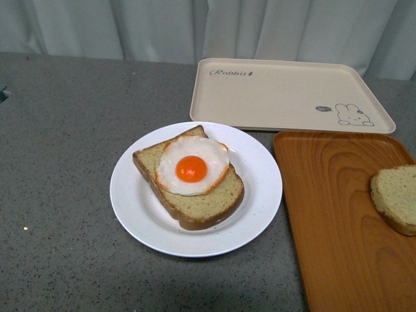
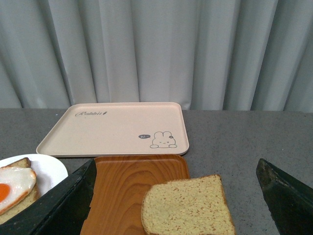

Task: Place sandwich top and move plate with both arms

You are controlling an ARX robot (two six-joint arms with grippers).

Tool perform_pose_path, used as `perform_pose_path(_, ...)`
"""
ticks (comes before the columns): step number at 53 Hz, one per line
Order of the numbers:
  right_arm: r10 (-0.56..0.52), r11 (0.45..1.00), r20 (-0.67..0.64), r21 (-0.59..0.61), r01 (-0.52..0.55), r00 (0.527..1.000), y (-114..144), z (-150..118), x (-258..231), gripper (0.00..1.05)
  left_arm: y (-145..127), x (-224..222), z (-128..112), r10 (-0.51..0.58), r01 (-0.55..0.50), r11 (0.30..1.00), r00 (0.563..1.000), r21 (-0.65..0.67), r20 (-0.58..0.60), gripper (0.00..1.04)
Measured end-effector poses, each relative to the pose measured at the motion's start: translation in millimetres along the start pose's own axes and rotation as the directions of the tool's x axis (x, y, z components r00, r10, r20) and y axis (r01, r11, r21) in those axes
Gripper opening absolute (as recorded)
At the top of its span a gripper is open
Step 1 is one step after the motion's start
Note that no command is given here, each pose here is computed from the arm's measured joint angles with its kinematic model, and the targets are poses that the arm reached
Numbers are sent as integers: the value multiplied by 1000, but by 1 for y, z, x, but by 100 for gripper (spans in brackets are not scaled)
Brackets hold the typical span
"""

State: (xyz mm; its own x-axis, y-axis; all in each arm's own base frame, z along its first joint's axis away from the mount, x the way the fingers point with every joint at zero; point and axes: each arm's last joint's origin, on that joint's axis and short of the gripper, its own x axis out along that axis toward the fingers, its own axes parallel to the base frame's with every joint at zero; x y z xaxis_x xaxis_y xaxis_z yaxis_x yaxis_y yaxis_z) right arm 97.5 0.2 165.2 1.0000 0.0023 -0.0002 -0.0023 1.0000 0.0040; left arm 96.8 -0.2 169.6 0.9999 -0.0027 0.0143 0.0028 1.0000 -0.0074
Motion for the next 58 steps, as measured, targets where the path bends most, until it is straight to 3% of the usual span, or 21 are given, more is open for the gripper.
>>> perform_pose_path(6,3,1000,-4,8,-3,1000,0,-1,0,96,0,0,0,0,0,1000,1000,0,0,98)
perform_pose_path(10,19,984,-151,177,9,988,-2,-8,3,96,0,0,0,0,0,1000,1000,0,0,98)
perform_pose_path(17,54,928,-130,372,-2,990,-11,-2,8,96,0,0,0,0,0,1000,1000,0,0,98)
perform_pose_path(22,-23,885,-174,454,101,985,-29,5,17,96,0,0,0,0,0,1000,1000,0,3,98)
perform_pose_path(30,-123,829,-262,503,245,957,-71,14,42,96,0,0,0,0,0,1000,1000,1,3,98)
perform_pose_path(35,-195,744,-348,557,369,917,-114,22,64,96,0,0,0,0,0,1000,1000,1,3,98)
perform_pose_path(41,-208,648,-457,598,472,865,-147,17,84,96,0,0,0,0,0,1000,1000,0,3,98)
perform_pose_path(58,-182,552,-567,618,561,804,-146,-5,114,96,0,0,0,0,0,1000,1000,0,3,98)
